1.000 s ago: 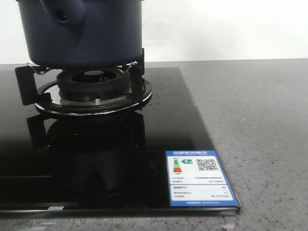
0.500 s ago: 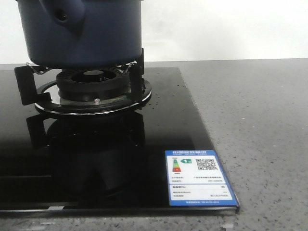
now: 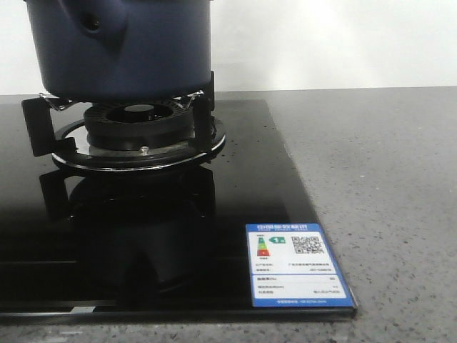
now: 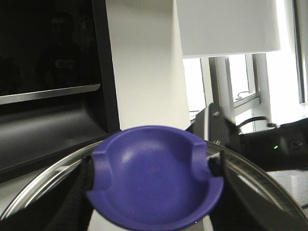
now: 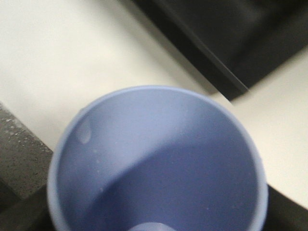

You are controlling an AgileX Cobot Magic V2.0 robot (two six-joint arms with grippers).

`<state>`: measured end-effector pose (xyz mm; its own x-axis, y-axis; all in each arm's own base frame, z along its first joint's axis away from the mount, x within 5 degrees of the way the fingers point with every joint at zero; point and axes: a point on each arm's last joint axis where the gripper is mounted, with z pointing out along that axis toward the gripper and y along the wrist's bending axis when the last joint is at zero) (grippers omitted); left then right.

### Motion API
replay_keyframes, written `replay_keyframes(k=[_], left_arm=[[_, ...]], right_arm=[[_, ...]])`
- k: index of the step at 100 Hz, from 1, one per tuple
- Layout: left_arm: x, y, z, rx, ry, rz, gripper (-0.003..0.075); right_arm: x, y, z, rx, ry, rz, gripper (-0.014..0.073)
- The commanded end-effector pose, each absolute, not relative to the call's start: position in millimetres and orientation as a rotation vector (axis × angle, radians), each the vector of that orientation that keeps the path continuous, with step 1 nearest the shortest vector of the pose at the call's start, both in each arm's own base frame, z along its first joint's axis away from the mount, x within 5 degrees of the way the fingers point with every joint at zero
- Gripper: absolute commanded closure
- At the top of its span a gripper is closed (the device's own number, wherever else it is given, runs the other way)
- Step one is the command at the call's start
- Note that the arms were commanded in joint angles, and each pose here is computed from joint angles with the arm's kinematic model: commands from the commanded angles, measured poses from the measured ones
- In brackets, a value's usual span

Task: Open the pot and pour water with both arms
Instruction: 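Carry the cup back and set it upright on the counter with right gripper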

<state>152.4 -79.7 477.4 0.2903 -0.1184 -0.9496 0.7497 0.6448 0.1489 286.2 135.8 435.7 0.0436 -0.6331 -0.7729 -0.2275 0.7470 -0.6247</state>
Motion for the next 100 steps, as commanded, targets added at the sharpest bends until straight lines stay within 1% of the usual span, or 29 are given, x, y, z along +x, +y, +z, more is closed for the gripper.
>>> replay_keyframes(k=[1,11,19,30,44,54,65,72,83,100], left_arm=[[143,-78,494,0.618,1.068,-0.695,0.047],[143,-78,494,0.621,1.071,-0.692,0.047],[143,-78,494,0.622,1.072,-0.69,0.047],[144,-78,493,0.635,1.077,-0.68,0.047],[145,-79,490,0.645,1.088,-0.669,0.047],[146,-79,484,0.646,1.105,-0.676,0.047],[149,-80,477,0.646,1.129,-0.686,0.047],[151,-80,472,0.647,1.142,-0.694,0.047],[156,-85,465,0.695,1.153,-0.743,0.047],[173,-92,453,0.745,1.187,-0.825,0.047]], right_arm=[[268,109,451,-0.583,1.508,-0.279,0.037],[262,90,427,-0.533,1.561,-0.225,0.037],[255,79,400,-0.526,1.6,-0.161,0.037],[247,70,360,-0.554,1.652,-0.077,0.037],[242,61,322,-0.549,1.708,0.031,0.037],[240,54,313,-0.499,1.691,0.124,0.037],[241,46,313,-0.433,1.634,0.214,0.037],[245,41,312,-0.398,1.638,0.217,0.037],[253,34,301,-0.359,1.695,0.198,0.037],[263,35,289,-0.374,1.713,0.241,0.0367]])
